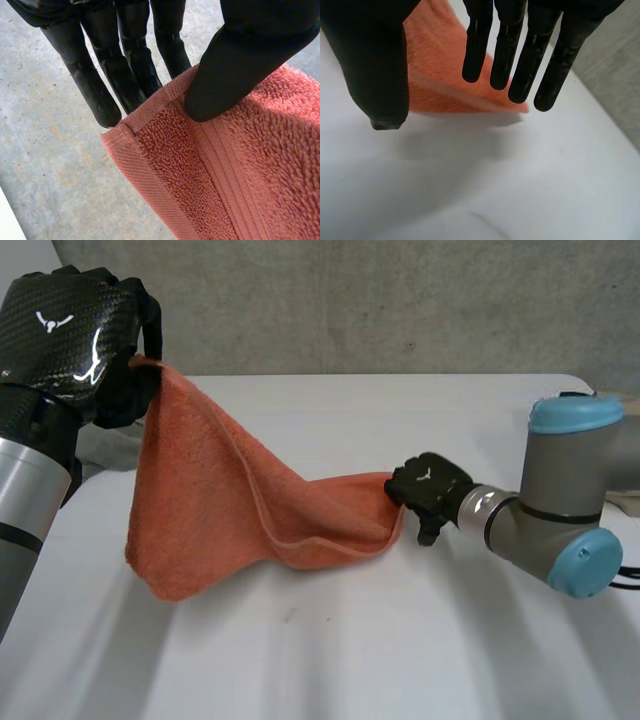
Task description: Fold the laundry.
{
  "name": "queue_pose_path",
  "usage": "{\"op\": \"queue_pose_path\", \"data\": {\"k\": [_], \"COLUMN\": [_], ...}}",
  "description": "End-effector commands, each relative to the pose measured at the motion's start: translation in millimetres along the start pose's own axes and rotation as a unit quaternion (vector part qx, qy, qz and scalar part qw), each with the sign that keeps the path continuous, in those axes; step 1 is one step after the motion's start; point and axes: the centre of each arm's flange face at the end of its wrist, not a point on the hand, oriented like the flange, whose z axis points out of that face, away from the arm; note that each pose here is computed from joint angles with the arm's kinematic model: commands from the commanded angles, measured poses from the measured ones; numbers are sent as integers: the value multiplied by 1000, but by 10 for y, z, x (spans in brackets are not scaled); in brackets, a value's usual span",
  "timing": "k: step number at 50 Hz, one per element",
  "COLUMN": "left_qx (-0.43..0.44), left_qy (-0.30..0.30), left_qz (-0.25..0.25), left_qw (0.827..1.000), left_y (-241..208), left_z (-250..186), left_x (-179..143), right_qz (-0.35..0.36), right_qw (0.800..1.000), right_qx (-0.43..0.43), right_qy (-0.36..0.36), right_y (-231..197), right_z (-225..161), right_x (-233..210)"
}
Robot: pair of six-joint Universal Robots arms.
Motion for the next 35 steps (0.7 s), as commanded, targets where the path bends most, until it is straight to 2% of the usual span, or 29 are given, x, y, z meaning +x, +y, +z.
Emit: {"op": "queue_pose_path", "data": {"k": [1, 10, 23, 29, 35], "left_qx": [4, 4, 5, -5, -55], "left_qy": [0, 1, -2, -6, -47], "left_qz": [0, -1, -1, 2, 15], "left_qw": [1000, 1000, 1000, 1000, 997], "left_y": [-38, -38, -44, -36, 187], "left_z": [11, 8, 13, 32, 150], "left_x": [-4, 0, -11, -47, -315], "right_qz": [31, 39, 32, 9, -18], "right_qw": [999, 999, 999, 998, 985], "right_qx": [17, 28, 37, 48, 74], "right_qy": [4, 13, 18, 45, 152], "right_y": [133, 199, 72, -345, -784], "right_z": [186, 344, 287, -265, -1012], "right_x": [-50, -28, 5, 230, 801]}}
